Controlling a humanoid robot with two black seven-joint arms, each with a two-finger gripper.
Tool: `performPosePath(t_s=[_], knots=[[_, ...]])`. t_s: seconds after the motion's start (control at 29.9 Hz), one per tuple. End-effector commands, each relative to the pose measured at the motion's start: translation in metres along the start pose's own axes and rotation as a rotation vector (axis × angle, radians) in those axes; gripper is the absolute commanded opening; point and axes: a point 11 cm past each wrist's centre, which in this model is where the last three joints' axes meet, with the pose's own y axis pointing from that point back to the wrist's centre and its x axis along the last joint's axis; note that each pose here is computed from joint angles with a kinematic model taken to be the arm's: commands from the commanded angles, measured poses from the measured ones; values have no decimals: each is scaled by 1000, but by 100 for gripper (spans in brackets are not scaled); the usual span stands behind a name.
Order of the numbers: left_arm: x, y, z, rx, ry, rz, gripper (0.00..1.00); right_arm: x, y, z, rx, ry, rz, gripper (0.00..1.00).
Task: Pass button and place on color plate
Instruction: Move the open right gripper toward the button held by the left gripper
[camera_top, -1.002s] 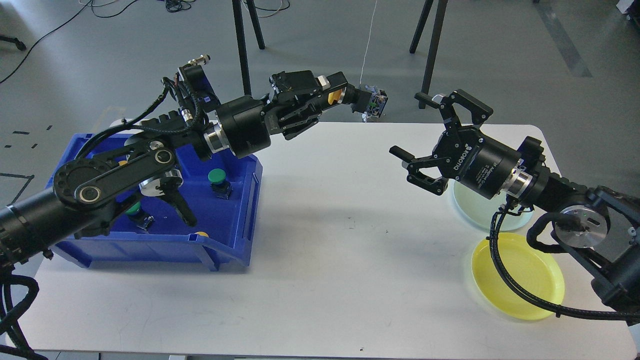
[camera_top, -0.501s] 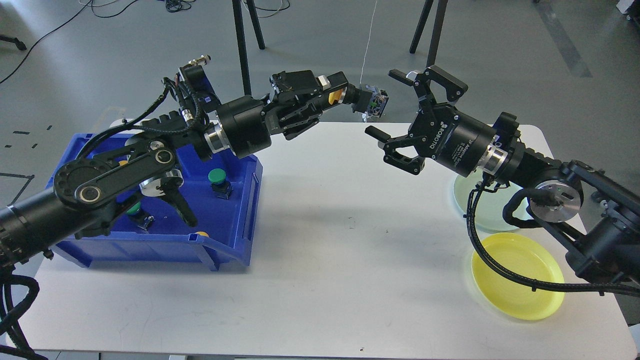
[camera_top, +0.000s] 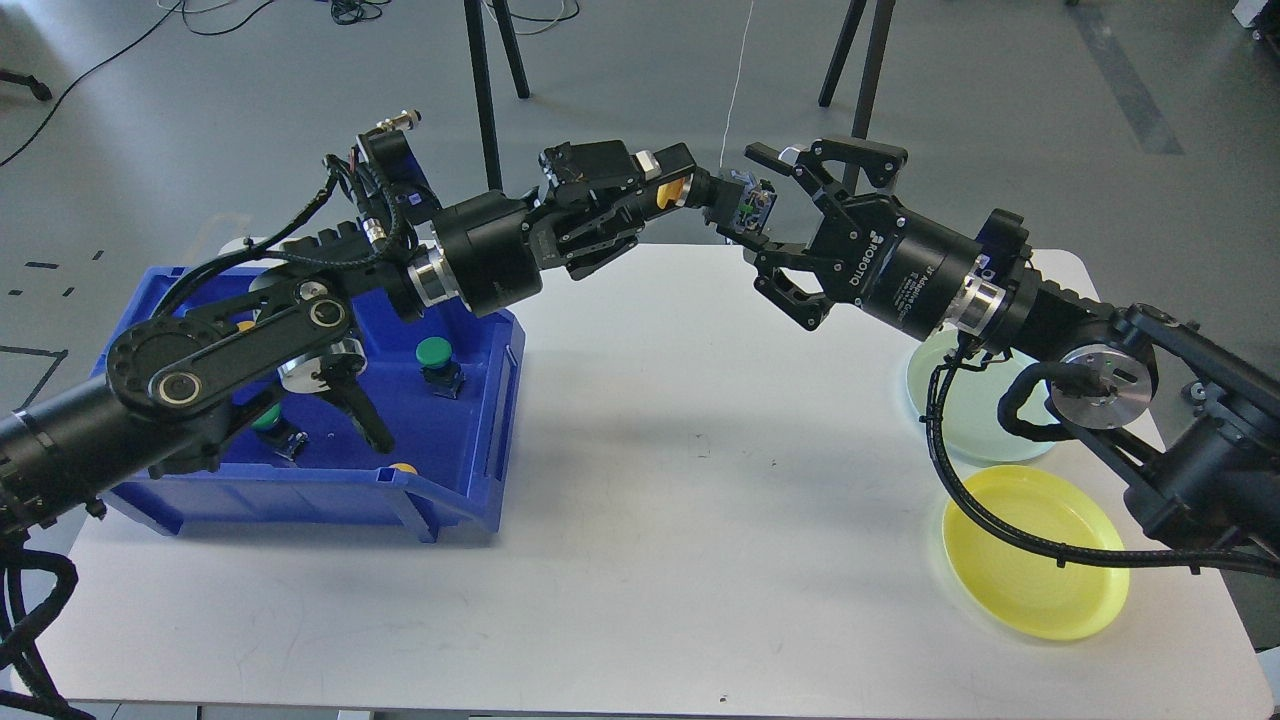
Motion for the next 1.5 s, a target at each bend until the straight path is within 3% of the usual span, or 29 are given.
performPosePath(t_s=[0.0, 0.13, 0.37, 0.57, 1.47], knots=[[0, 0, 0, -1, -1, 0, 7, -1, -1, -1, 6, -2, -3, 35], [0, 0, 0, 0, 1, 0, 7, -1, -2, 0, 8, -4, -4, 38], [0, 0, 0, 1, -1, 0, 7, -1, -2, -2, 20, -7, -4, 84], [0, 0, 0, 1, -1, 0, 7, -1, -2, -1, 21, -11, -3, 94], [-1, 0, -1, 0, 3, 0, 7, -1, 2, 1, 4, -16, -1, 95]])
